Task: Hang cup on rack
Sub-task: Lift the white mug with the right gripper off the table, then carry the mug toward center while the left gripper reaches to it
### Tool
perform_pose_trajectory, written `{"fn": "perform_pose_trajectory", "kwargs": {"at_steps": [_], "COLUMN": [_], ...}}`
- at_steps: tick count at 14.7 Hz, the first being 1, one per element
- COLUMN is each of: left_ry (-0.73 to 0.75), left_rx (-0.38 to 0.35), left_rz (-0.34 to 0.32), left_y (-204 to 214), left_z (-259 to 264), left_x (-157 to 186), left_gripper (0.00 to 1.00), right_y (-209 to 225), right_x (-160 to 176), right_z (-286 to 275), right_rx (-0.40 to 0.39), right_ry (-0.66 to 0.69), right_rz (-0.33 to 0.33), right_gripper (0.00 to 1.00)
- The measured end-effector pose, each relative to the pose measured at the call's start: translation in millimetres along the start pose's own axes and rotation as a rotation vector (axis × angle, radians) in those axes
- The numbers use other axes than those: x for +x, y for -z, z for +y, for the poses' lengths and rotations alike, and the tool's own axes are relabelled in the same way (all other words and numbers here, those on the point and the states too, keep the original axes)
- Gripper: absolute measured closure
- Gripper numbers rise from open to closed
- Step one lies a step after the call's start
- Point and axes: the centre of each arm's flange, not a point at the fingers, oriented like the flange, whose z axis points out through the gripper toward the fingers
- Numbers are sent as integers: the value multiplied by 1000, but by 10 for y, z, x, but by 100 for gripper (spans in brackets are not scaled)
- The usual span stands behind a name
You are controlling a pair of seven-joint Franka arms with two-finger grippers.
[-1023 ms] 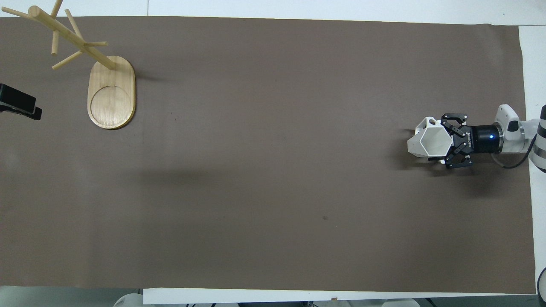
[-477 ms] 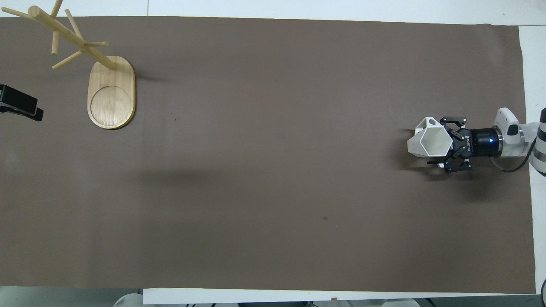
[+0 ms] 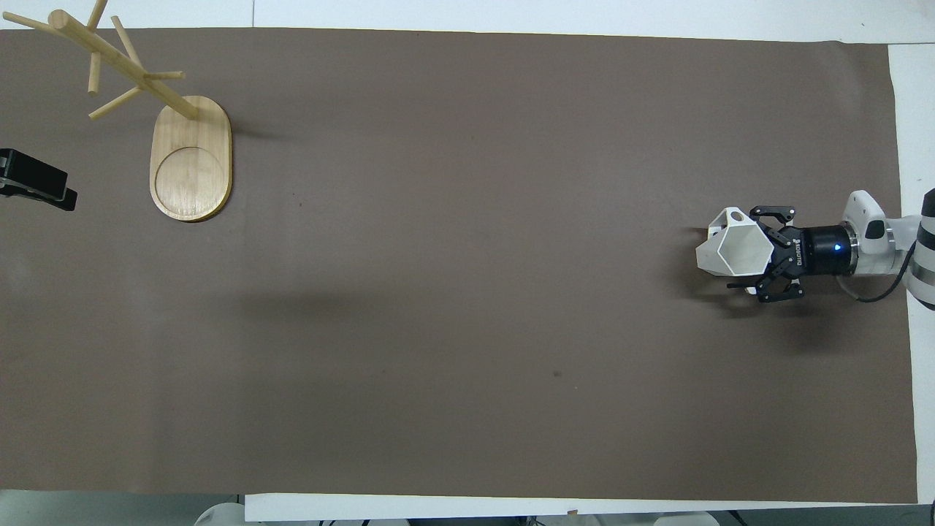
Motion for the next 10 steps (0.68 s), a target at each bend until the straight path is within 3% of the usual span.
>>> {"fn": "perform_pose_trajectory", "kwargs": {"at_steps": [2, 4, 8, 10], "left_ry": [0, 0, 0, 3], "left_rx": [0, 0, 1, 2], "left_rz": [-2, 0, 2, 18], "left_y": [-8, 2, 11, 22], "left_z": [1, 3, 6, 20], "left_x": [-7, -18, -31, -13], "left_gripper": [0, 0, 0, 0], "right_y": [-103, -199, -527, -838], "right_x": [19, 58, 219, 565], "right_z": [34, 73, 225, 442], "right_rx": [16, 31, 69, 84], "right_ry": [5, 12, -27, -61], "right_rz": [-5, -4, 6, 4], "right_gripper": [3, 23, 23, 23]}}
